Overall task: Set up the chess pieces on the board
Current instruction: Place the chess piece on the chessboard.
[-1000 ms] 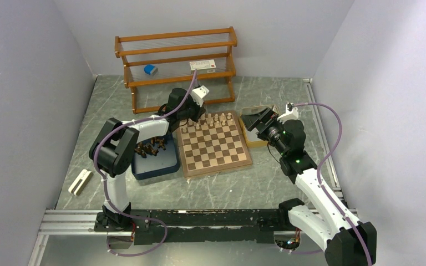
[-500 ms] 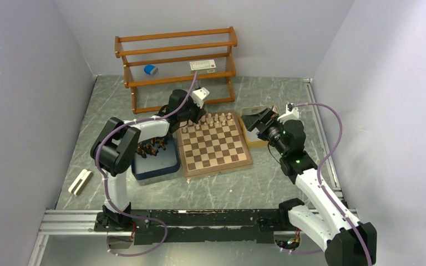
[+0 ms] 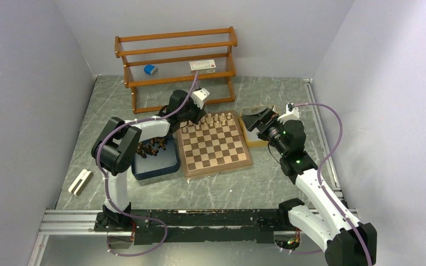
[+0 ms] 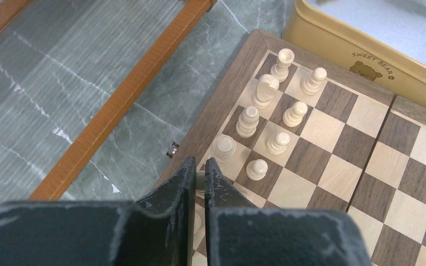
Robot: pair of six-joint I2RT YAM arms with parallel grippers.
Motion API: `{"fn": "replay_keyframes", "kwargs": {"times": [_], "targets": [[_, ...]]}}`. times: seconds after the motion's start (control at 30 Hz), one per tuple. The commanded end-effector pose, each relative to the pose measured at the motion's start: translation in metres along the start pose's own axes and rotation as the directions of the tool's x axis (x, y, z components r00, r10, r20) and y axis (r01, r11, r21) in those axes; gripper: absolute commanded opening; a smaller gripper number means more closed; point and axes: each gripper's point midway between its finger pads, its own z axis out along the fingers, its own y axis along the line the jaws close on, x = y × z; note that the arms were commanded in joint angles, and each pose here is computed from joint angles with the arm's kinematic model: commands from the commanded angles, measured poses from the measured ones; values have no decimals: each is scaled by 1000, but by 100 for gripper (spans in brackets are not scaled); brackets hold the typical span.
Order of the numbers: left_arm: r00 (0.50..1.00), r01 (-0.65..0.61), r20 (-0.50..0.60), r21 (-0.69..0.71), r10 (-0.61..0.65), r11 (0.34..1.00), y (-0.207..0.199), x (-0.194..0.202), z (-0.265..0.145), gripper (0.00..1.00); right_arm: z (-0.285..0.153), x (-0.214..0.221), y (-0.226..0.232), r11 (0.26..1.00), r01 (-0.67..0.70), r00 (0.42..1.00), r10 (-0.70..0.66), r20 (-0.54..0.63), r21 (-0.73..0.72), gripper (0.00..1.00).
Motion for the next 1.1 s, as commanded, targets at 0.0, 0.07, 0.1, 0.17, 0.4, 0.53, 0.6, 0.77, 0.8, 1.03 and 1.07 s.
{"fn": "replay_keyframes", "kwargs": {"times": [0.0, 0.07, 0.1, 0.17, 0.4, 0.53, 0.6, 0.77, 0.8, 1.03, 1.07], "targets": [[1000, -14, -4, 16, 14, 1000, 0, 6, 4, 8, -1, -16, 8, 1000, 15, 999, -14, 52, -15, 100], [1000, -16, -7, 20, 16, 1000, -1, 6, 5, 9, -1, -16, 8, 1000, 15, 999, -14, 51, -14, 100], [1000, -16, -9, 22, 16, 1000, -1, 7, 5, 9, -1, -15, 8, 1000, 12, 999, -12, 51, -14, 100], [1000, -16, -11, 22, 16, 1000, -1, 7, 5, 10, -1, -14, 7, 1000, 11, 999, -11, 51, -15, 100], [1000, -17, -13, 4, 17, 1000, 2, 7, 5, 21, -1, -15, 6, 1000, 12, 999, -12, 52, -10, 100], [1000, -9, -6, 8, 9, 1000, 2, 3, 5, 27, 0, -14, 6, 1000, 8, 999, -7, 52, -15, 100], [1000, -8, -7, 11, 8, 1000, 1, 2, 6, 30, 0, -13, 6, 1000, 14, 999, -13, 52, -15, 100], [1000, -17, -2, 14, 17, 1000, 2, -5, 5, 35, -1, -19, 4, 999, 45, 997, -45, 68, 4, 100], [1000, -19, 3, 14, 19, 1000, 2, -7, 4, 36, -1, -20, 5, 999, 48, 996, -48, 70, 2, 100], [999, -19, 42, 53, 17, 998, -4, -29, 1, 44, 2, -15, -6, 997, 57, 997, -60, 58, 44, 100], [999, -21, 49, 56, 18, 998, -5, -33, 0, 47, 2, -16, -9, 996, 67, 996, -71, 58, 58, 100]]}}
